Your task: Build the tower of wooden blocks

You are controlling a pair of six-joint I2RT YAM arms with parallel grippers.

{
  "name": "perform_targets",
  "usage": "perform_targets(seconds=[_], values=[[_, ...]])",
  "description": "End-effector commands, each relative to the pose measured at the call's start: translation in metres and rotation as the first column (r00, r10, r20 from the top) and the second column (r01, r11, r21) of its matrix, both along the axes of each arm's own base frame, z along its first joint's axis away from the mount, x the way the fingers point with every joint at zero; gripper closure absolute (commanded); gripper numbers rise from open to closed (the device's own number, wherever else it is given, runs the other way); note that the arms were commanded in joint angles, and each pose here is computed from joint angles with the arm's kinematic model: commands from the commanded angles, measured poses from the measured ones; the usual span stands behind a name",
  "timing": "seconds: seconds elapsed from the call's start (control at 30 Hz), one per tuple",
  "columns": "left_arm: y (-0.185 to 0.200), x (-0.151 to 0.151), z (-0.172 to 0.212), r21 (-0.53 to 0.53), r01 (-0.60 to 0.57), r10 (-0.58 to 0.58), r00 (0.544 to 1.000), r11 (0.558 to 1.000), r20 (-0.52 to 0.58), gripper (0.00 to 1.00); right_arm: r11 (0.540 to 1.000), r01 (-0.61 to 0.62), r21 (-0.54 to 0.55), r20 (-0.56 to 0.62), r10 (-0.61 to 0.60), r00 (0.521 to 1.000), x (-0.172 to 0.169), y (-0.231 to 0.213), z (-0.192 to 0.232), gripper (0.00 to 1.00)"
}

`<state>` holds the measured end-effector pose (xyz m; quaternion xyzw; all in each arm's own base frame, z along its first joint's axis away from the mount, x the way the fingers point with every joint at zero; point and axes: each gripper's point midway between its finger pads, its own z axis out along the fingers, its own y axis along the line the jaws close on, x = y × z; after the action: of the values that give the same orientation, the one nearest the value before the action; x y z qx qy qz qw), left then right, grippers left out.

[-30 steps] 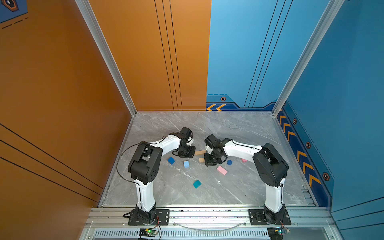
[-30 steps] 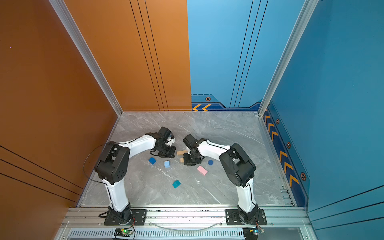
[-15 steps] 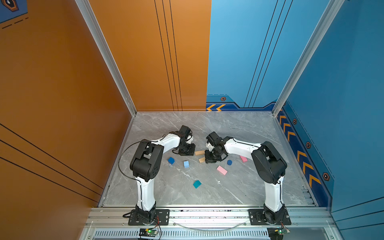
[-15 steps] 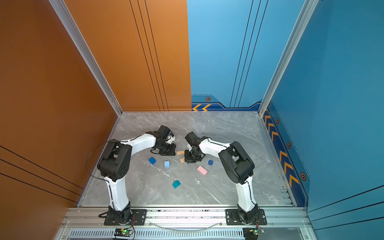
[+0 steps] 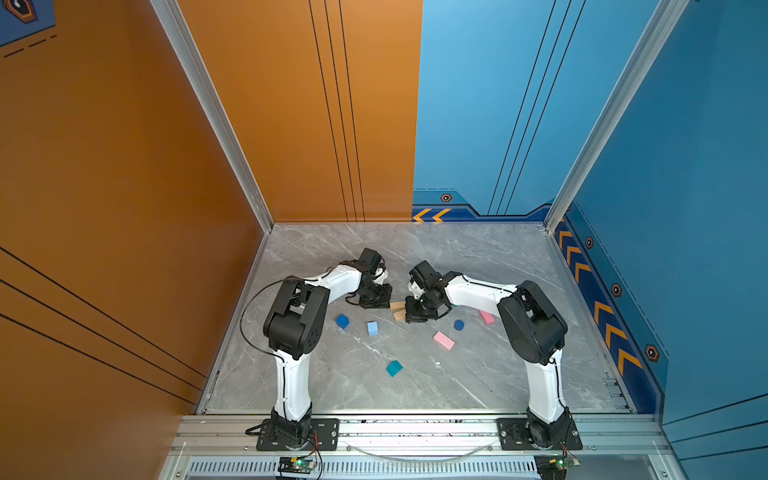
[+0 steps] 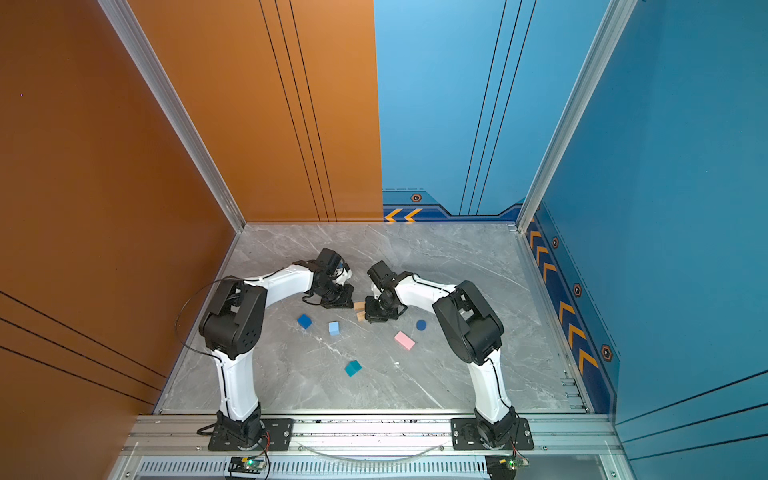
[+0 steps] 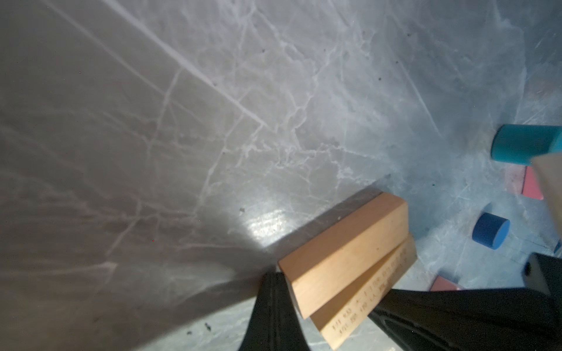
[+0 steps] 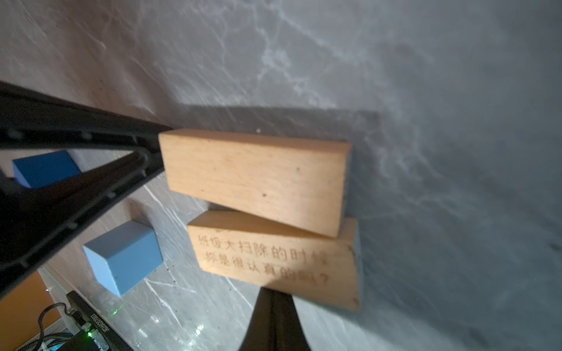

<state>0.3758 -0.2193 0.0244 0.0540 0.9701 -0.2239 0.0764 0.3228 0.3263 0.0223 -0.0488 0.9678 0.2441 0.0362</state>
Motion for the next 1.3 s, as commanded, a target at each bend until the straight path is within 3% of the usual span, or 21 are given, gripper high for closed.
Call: perform_targets(seconds=[0.0,1.27], values=[[0.001,0.002,-0.005,-0.010,-0.008,0.008,1.000,1.000,-0.024,1.00,0.999,0.028,-0.038,-0.038,-0.029,0.999,-0.002,-0.003,-0.023,1.00],[0.005,0.022,0.003,-0.018,-0.024,0.024,1.000,1.000,0.003,1.00,0.992,0.107,-0.059,-0.018,-0.109,0.994,0.017,-0.009,-0.030,1.00]])
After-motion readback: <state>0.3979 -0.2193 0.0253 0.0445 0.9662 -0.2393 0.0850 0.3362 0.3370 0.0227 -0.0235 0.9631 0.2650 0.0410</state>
